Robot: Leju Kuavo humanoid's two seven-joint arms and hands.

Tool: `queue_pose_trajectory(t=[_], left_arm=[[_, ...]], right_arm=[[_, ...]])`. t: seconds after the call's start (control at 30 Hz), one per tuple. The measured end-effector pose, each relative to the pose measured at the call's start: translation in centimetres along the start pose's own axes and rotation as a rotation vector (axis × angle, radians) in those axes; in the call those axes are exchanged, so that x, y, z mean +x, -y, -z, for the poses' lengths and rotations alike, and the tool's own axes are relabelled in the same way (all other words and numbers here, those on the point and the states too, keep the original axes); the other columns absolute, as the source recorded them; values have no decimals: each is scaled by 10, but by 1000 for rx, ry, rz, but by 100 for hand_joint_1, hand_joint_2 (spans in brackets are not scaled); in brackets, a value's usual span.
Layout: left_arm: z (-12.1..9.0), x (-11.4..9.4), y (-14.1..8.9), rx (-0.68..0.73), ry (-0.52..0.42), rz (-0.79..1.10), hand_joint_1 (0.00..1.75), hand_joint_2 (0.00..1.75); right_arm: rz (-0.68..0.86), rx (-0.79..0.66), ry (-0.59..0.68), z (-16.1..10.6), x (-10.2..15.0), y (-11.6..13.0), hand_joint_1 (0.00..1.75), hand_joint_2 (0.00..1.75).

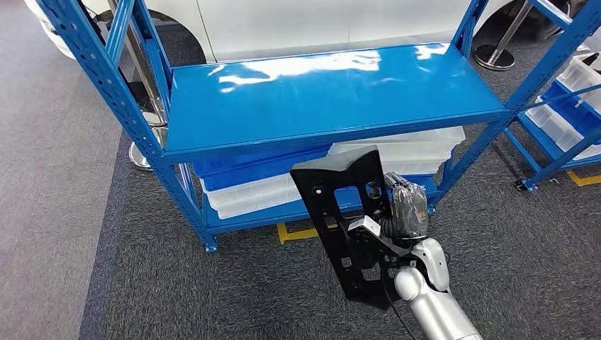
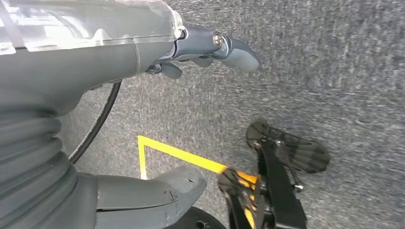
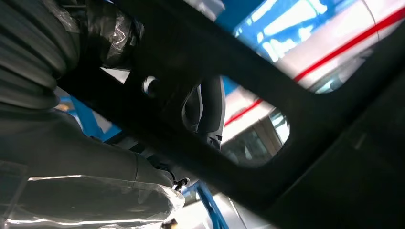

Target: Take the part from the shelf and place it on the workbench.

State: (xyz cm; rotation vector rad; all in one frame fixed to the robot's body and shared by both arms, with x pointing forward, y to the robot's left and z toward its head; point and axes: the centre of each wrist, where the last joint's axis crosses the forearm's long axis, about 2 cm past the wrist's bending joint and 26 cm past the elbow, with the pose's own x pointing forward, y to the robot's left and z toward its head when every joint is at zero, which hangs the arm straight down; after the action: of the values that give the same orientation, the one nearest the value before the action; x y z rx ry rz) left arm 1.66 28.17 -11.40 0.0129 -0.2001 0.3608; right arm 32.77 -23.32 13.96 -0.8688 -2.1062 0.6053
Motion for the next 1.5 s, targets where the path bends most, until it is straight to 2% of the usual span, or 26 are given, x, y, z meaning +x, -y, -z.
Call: queue_pose_trajectory(t=[0.17,0.5,0.67,1.03,1.5], left_arm=[[0,0,-1,-4,23,1,0,175],[0,0,-5,1,28,0,0,175],[0,-1,-13,11,24,1,0,175],[0,0,-12,-1,26,0,0,175],[0,1,-16,-42,56,1,0,175]], right_arm=[[29,17,13,5,-1,1,175,175],[34,70,12,0,-4,-2,175,175],[44,92,14,1,-1,-4,175,175],[47,100,23,3,3,-5,175,175],[12,79,59,8,19,-2,175,175]])
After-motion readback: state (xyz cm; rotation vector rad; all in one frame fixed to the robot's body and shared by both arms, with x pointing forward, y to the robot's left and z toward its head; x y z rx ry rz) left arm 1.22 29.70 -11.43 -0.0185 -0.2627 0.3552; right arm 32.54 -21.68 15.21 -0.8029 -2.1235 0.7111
